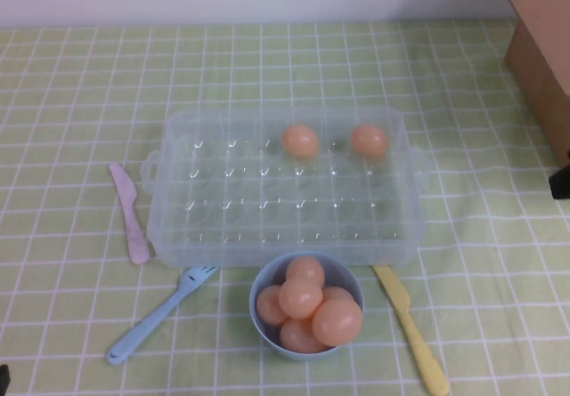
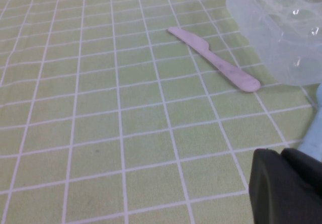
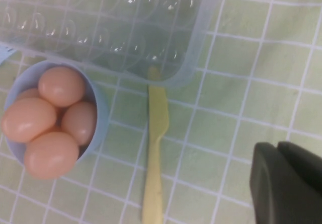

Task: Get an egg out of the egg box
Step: Pick up the egg from the plastic box

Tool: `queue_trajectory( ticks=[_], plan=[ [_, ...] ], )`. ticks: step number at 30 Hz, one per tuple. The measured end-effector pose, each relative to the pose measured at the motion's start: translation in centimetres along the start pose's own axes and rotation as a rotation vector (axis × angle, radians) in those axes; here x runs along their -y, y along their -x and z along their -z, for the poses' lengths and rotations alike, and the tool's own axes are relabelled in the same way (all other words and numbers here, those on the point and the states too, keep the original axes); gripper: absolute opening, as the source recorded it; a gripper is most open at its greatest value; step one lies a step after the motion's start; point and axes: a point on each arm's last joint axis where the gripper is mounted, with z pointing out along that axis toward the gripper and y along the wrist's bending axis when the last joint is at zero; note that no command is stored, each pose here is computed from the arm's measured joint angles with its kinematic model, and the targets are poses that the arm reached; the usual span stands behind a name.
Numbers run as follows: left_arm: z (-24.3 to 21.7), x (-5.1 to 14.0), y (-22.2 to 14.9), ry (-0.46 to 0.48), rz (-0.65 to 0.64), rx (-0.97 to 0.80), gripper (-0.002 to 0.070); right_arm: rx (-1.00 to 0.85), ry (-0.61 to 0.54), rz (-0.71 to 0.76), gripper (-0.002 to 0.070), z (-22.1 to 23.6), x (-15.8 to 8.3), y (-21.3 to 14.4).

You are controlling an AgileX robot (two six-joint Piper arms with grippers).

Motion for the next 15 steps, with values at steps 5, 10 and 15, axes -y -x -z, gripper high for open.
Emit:
queue_trajectory(
  ticks=[5, 10, 15],
  plan=[
    [0.0, 0.0, 0.0, 0.000, -0.001, 0.000, -0.0004, -0.055, -0.029, 0.106, -0.0017, -1.5, -0.3, 4.3],
    [0.0, 0.0, 0.0, 0.001, -0.002, 0.000, -0.0004, -0.108, -0.074, 0.296, -0.0017, -4.4, -2.6, 7.7],
    [0.0, 0.0, 0.0, 0.001, -0.002, 0.000, -0.0005, -0.191, -0.082, 0.490, -0.0016, -8.4, -4.4, 9.7]
  ],
)
